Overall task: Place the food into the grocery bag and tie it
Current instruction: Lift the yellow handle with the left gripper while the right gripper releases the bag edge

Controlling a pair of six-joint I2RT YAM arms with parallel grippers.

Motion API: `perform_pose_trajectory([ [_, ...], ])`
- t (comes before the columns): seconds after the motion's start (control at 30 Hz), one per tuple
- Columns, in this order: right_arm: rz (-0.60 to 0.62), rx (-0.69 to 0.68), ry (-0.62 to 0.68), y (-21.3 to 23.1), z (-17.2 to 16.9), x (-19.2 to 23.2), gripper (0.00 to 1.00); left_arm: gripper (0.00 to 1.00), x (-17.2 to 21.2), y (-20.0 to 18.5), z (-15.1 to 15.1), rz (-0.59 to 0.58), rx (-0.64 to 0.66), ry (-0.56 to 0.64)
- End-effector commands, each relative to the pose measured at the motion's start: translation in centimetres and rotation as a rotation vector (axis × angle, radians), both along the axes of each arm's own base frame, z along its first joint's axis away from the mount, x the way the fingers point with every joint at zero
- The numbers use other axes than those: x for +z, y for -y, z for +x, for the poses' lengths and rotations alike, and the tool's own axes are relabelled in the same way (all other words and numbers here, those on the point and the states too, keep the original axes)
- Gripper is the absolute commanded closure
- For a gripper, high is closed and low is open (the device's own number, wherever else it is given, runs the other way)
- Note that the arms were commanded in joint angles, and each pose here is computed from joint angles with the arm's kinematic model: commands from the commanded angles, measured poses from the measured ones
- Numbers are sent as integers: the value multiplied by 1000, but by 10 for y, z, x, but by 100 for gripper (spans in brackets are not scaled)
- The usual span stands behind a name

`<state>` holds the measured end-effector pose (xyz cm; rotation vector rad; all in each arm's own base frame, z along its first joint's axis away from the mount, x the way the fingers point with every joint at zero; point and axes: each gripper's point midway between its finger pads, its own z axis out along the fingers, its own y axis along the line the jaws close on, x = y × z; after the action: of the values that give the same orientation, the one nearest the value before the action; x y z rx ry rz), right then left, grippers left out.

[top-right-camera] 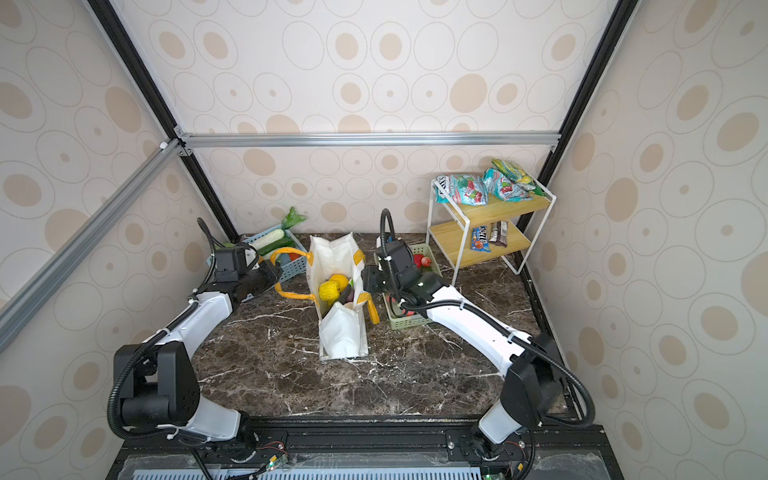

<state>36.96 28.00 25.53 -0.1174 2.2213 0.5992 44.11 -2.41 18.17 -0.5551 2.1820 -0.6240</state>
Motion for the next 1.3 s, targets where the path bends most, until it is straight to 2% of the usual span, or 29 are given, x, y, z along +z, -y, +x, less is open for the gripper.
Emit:
perform_pose_trajectory([
  [0.0,-11,-60,-78,31,-3,-30,44,98,41,-12,5,37,15,81],
  [0.13,-19,-100,-132,51,-8,-56,50,99,53,-33,6,37,53,99],
  [0.2,-9,-67,-154,46,-12,-65,55,100,55,-44,6,38,73,105],
  [0.33,50,64,-222,10,-21,-81,62,100,58,-54,8,33,81,110],
  [0.53,73,287,-223,-61,-39,-78,65,99,62,-57,12,41,81,117],
  [0.73,124,400,-227,-99,-53,-71,66,98,59,-64,13,88,97,105],
  [0.8,112,388,-233,-97,-53,-73,66,98,57,-65,13,97,99,99],
  [0.97,-18,276,-231,-60,-43,-79,60,98,53,-62,13,93,79,96],
  [1.27,-192,-60,-206,48,-11,-87,47,97,48,-57,13,78,65,99],
])
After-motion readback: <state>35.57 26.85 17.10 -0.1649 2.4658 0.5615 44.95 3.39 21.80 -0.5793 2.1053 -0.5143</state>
